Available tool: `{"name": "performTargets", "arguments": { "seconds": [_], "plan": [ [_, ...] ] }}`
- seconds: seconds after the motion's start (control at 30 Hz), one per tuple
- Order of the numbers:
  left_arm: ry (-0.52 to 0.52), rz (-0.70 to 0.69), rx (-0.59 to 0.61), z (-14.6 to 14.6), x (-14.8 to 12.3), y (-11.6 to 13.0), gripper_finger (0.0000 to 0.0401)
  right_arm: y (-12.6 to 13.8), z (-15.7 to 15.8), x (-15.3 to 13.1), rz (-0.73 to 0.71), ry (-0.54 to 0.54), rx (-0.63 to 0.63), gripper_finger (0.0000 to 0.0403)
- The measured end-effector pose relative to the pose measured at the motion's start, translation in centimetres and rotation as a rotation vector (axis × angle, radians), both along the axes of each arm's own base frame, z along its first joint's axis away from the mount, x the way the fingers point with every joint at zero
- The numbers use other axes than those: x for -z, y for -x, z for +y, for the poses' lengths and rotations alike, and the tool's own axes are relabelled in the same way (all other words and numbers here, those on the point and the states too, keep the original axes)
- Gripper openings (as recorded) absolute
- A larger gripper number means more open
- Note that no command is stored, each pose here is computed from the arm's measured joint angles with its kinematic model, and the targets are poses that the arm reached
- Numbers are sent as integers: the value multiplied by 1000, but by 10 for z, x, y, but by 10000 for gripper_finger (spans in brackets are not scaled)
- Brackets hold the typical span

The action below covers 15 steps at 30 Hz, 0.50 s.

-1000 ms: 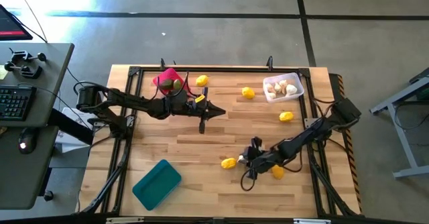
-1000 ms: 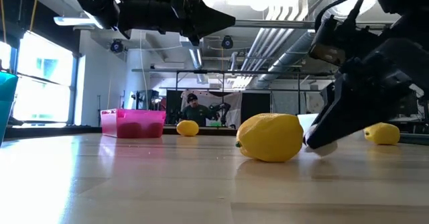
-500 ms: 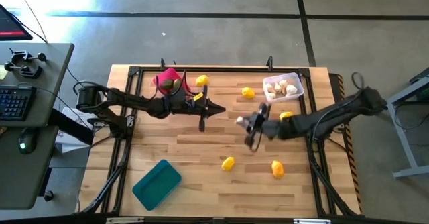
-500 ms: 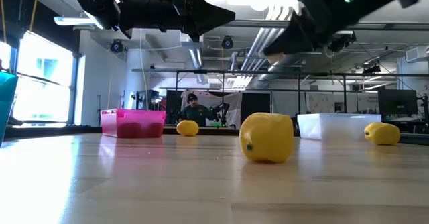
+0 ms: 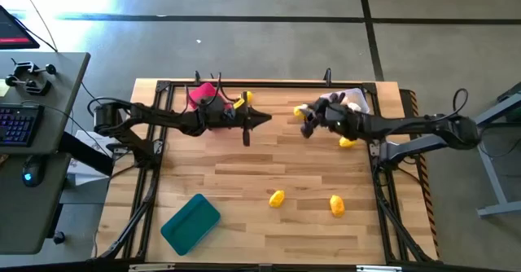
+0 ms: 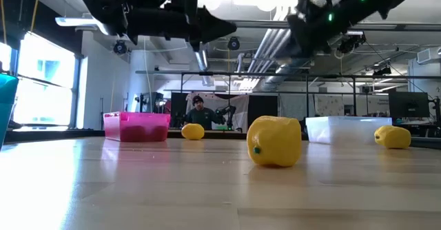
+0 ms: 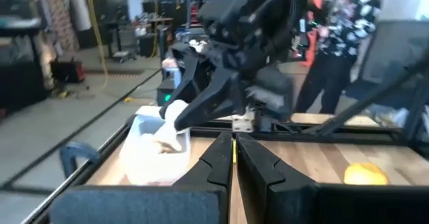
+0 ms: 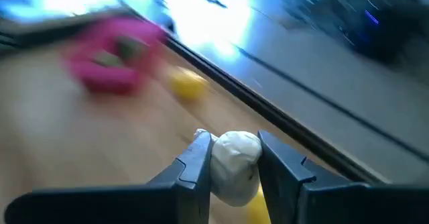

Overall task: Sort produce into baskets
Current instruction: Put the white garlic in the transparent bin

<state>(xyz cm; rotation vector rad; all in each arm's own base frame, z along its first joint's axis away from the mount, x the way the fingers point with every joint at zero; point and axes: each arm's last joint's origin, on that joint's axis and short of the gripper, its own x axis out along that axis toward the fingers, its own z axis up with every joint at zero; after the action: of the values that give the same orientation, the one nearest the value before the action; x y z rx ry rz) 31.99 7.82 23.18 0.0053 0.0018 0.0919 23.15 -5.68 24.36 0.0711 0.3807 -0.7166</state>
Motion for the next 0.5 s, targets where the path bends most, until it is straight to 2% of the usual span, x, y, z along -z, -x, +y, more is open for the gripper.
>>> {"name": "performTargets", "arguments": {
  "seconds": [0.17,0.3,0.5],
  "plan": [
    [8,10,-41,12,1,3,7,23,-30,20,148,-140,235,85],
    [10,22,-70,22,2,6,7,41,-48,29,208,-224,399,85],
    [86,57,-175,48,7,16,7,64,-73,35,237,-325,551,85]
  ]
}}
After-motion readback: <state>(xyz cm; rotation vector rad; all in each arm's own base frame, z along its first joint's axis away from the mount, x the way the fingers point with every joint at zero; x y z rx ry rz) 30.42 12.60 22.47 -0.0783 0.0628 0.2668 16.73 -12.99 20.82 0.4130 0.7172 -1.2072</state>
